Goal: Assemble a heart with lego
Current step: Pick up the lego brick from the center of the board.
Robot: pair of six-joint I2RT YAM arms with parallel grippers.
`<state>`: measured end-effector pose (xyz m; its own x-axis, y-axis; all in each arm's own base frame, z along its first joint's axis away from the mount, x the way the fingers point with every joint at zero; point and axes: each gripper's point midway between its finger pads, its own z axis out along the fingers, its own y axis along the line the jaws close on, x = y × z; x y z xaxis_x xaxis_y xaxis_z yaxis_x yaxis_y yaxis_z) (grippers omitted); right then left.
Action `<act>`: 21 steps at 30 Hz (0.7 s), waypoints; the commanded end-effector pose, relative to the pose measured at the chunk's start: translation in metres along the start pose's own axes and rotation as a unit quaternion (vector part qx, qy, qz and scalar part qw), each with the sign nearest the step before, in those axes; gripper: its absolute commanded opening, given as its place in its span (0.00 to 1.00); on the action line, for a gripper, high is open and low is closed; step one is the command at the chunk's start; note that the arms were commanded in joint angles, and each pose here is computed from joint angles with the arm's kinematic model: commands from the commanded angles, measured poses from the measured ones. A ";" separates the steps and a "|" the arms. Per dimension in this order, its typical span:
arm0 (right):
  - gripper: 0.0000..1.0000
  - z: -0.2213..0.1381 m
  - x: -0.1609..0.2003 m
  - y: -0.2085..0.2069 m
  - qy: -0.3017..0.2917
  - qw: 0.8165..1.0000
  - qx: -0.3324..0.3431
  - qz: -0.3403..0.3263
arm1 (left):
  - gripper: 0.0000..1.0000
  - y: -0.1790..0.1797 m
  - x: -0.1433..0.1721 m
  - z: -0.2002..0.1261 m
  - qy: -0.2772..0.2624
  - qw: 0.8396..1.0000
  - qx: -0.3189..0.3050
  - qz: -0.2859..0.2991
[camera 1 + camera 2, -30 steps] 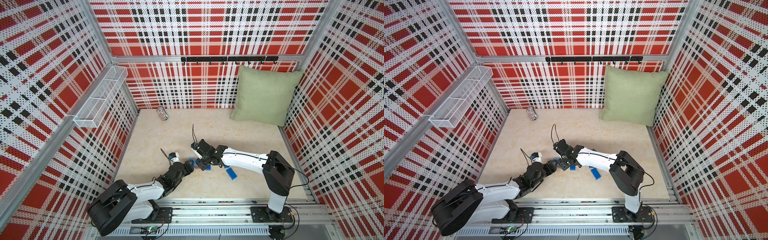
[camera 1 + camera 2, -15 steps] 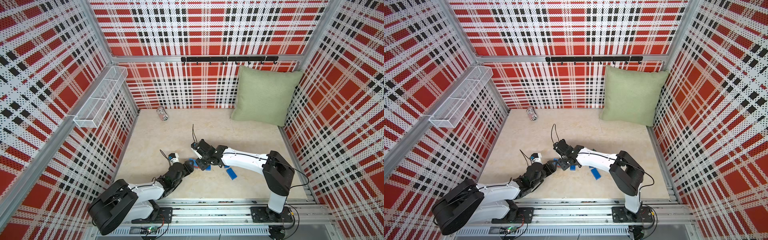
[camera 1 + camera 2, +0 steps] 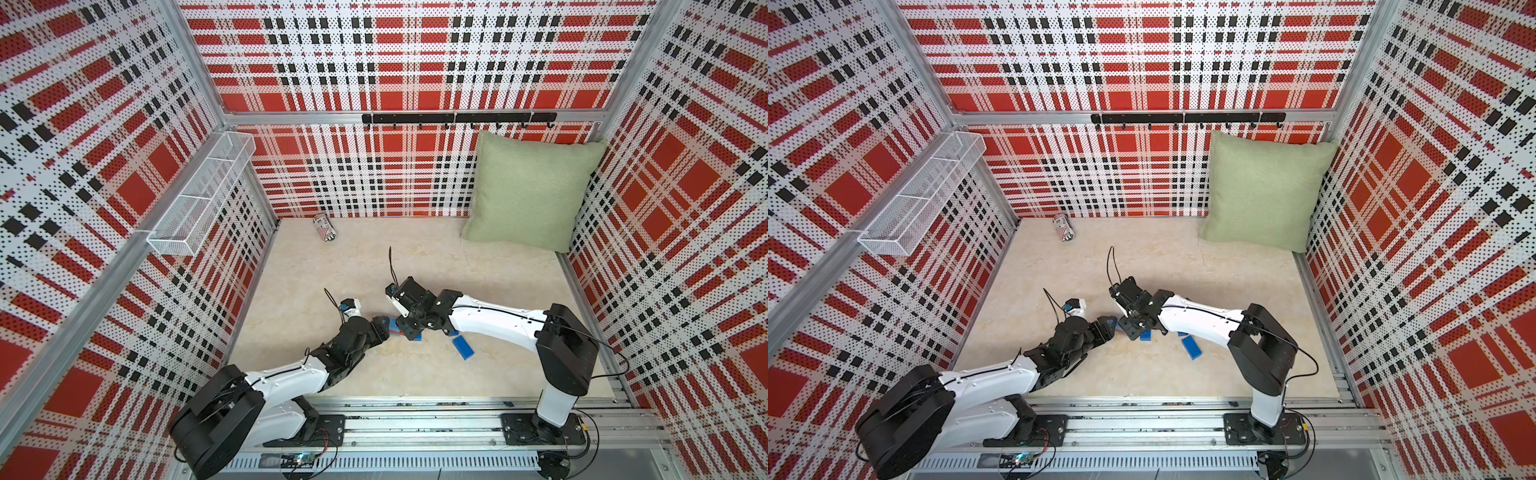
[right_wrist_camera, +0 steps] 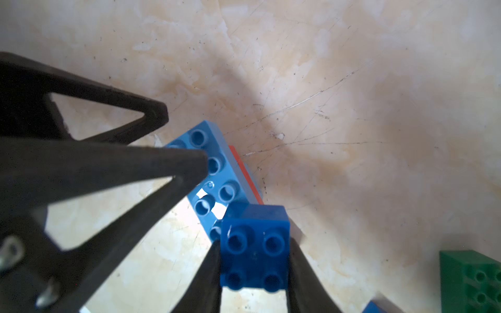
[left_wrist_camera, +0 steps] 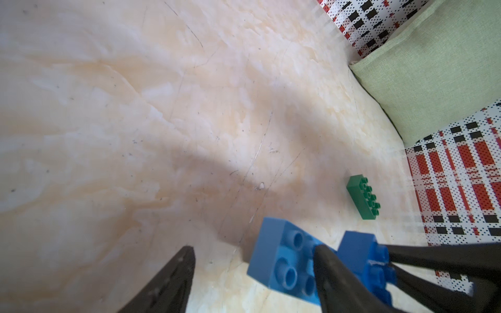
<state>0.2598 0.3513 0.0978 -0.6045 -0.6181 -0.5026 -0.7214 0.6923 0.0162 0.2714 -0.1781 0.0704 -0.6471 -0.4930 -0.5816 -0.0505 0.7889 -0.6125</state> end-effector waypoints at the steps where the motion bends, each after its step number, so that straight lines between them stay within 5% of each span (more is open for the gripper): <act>1: 0.28 -0.025 -0.012 0.005 -0.039 0.999 -0.025 -0.020 | 0.73 -0.007 -0.008 -0.002 -0.007 1.000 0.007 0.015; 8: 0.26 -0.002 0.004 0.000 -0.004 0.999 -0.040 0.006 | 0.73 -0.012 -0.011 -0.002 -0.004 1.000 0.006 0.030; 21: 0.26 -0.003 0.036 -0.021 0.020 0.998 0.053 -0.011 | 0.74 -0.009 -0.005 -0.014 0.005 0.999 0.017 0.037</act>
<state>0.2623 0.3202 0.0823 -0.6334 -0.6093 -0.4771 -0.6928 0.7212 -0.0012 0.2712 -0.1792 0.0918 -0.6390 -0.4548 -0.6203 0.0101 0.8014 -0.5981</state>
